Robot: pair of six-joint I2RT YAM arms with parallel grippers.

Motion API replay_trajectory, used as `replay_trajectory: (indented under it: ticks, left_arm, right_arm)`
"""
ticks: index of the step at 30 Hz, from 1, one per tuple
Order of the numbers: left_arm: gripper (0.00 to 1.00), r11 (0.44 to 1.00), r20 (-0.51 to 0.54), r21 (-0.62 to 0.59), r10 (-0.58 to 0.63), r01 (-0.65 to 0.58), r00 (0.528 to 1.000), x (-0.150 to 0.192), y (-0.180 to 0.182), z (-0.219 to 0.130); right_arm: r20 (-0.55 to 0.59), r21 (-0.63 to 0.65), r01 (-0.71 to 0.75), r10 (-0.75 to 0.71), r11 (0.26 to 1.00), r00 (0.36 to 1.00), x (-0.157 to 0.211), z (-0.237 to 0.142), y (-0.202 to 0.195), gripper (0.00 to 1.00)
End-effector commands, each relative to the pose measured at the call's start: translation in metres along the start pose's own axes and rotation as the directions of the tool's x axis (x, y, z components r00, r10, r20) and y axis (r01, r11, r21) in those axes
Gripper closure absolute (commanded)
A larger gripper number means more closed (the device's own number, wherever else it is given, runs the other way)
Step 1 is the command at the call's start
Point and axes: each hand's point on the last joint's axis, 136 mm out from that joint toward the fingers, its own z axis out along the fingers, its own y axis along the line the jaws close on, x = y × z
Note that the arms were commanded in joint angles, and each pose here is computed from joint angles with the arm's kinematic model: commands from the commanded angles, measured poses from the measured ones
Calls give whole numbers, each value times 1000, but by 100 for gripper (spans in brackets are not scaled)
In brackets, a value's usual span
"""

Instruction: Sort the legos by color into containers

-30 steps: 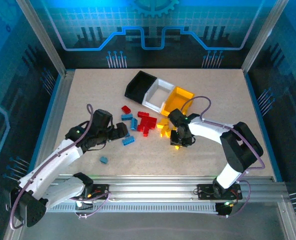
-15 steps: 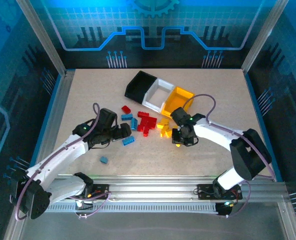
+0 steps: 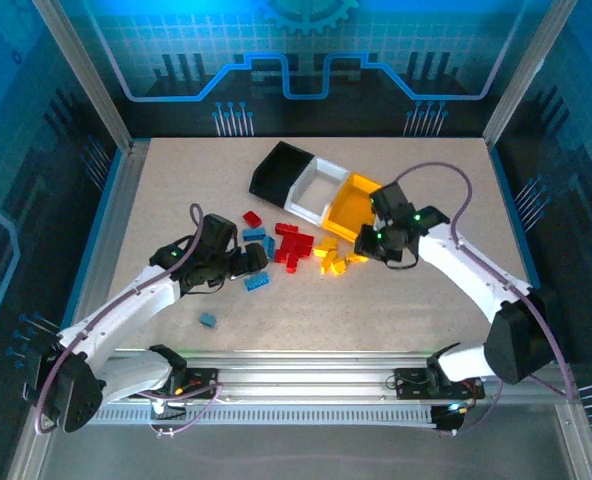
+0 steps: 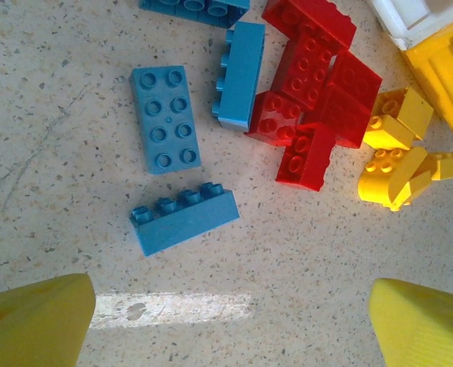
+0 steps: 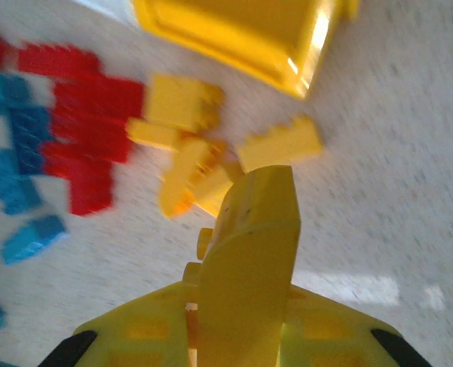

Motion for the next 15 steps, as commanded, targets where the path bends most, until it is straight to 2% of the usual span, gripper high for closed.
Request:
replay_trajectory:
  ticks: [1,6,12,15]
  left_arm:
    - [6,1000,-21,16,10,-9,1000,7,-1,-6]
    - [6,1000,-63,-8,19,-19,998,13,4,-6]
    - [7,996,-139,-93,-11,-2,990,26,25,-11]
    - [7,991,-156,-130,-43,23,987,33,38,-17]
  right_arm:
    - [7,-21,2,-2,1000,1000,-29,-3,15,82]
    - [-13,22,-6,6,1000,1000,-78,33,24,82]
    - [-52,82,1,3,997,999,-114,76,24,82]
    - [-54,117,28,-22,993,998,-125,82,23,76]
